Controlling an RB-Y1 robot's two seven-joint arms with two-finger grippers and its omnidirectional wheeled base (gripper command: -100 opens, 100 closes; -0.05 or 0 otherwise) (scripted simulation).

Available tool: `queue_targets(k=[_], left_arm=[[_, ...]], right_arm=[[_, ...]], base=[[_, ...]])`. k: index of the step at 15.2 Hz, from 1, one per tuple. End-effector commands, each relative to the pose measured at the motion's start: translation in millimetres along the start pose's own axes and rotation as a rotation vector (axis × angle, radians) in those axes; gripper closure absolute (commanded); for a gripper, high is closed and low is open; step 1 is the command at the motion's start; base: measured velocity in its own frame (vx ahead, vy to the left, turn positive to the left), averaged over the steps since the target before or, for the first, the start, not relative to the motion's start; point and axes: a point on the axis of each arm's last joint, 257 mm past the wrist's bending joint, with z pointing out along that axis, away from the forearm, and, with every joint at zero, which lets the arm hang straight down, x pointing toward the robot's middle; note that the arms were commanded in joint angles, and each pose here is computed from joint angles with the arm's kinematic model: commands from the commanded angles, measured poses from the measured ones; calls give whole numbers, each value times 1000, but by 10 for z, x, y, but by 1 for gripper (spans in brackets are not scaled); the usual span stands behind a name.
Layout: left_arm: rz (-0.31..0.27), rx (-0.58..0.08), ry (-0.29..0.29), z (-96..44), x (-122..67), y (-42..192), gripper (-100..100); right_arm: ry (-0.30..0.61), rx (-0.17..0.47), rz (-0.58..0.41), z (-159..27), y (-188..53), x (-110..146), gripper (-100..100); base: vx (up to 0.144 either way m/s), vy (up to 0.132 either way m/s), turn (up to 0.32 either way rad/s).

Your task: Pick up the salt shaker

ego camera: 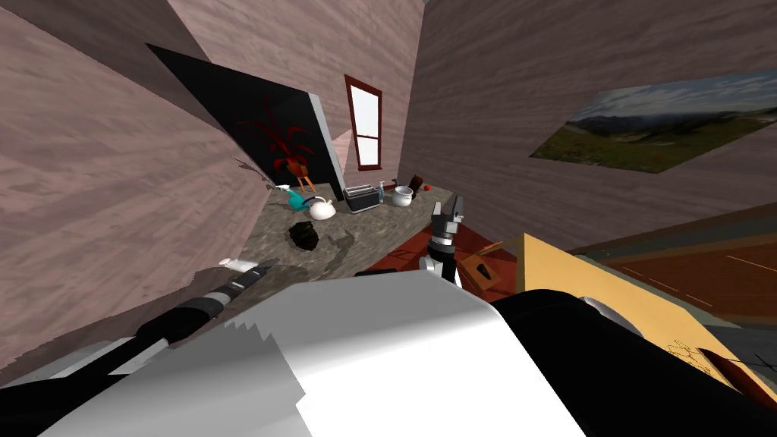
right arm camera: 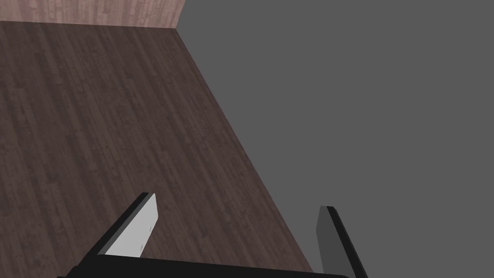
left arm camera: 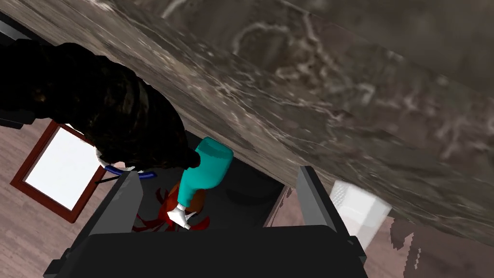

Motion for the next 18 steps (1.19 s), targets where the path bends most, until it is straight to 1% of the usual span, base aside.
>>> queue_targets(k=[1, 2, 3, 4, 5, 6, 7, 8, 11, 12, 15, 17, 18], left_arm=[[42, -57, 17, -69, -98, 224, -100], [54, -56, 21, -63, -127, 214, -100], [76, -95, 30, -123, -189, 372, -100], [86, -94, 33, -118, -213, 364, -100], [108, -131, 41, -177, -279, 510, -100], [117, -131, 44, -172, -302, 501, -100], [146, -165, 53, -225, -392, 626, -100], [146, -165, 53, -225, -392, 626, -100], [222, -252, 75, -374, -647, 928, -100], [224, -252, 76, -372, -653, 925, -100], [280, -315, 90, -487, -862, 1122, -100], [303, -342, 96, -541, -949, 1204, -100], [288, -325, 93, -508, -896, 1165, -100]], right_arm=[[0, 0, 0, 0, 0, 0, 0], [0, 0, 0, 0, 0, 0, 0], [0, 0, 0, 0, 0, 0, 0], [0, 0, 0, 0, 0, 0, 0], [0, 0, 0, 0, 0, 0, 0], [0, 0, 0, 0, 0, 0, 0], [0, 0, 0, 0, 0, 0, 0], [0, 0, 0, 0, 0, 0, 0], [0, 0, 0, 0, 0, 0, 0], [0, 0, 0, 0, 0, 0, 0], [0, 0, 0, 0, 0, 0, 0], [0, 0, 0, 0, 0, 0, 0], [0, 0, 0, 0, 0, 0, 0]], base=[[-1, -17, -134], [1, -16, -112], [0, -17, -128], [0, -14, -109], [0, -15, -139], [-3, -10, -118], [-5, -10, -126], [-6, -6, -96], [-13, -5, -163], [-19, 3, -106], [-22, 14, -96], [-41, 34, -79], [-26, 25, -22]])
